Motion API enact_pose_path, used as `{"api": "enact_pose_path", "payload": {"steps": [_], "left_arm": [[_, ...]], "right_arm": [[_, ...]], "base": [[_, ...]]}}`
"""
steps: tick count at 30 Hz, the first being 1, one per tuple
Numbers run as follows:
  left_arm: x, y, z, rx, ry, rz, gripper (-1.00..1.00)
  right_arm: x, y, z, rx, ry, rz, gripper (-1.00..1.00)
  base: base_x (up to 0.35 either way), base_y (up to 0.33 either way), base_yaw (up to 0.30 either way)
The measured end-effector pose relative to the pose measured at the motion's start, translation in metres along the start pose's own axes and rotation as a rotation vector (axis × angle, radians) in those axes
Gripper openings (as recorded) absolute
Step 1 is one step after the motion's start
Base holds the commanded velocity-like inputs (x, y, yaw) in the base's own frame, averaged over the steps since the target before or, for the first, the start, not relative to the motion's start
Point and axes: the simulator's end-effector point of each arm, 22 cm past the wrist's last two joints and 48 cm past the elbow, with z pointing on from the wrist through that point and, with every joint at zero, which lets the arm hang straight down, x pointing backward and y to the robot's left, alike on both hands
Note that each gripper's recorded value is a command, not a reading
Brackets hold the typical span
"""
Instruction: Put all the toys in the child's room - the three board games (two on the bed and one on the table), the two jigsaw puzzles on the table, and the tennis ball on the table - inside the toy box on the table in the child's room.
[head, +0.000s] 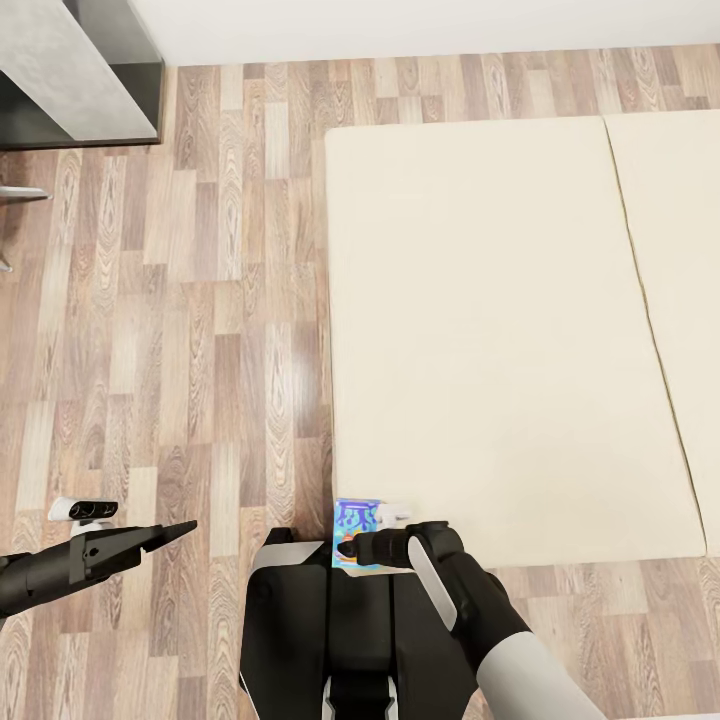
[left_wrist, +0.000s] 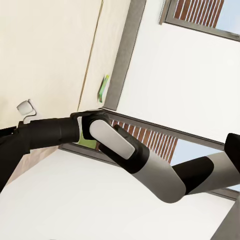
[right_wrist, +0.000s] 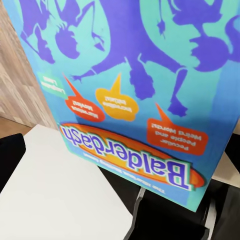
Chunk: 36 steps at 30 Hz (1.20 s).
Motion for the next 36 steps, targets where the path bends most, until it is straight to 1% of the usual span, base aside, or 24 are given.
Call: {"api": "enact_pose_path", "payload": {"steps": [9, 36], "left_arm": [[0.000, -0.002, 0.000, 0.002, 0.000, 0.004, 1.00], [-0.005, -0.020, 0.000, 0.016, -0.004, 0.045, 1.00]], "right_arm": [[-0.002, 0.001, -0.002, 0.001, -0.004, -0.003, 1.00], [-0.017, 0.009, -0.017, 0.004, -0.041, -0.025, 1.00]], "base": [[0.000, 0.000, 0.000], [0.000, 0.000, 0.000]]}}
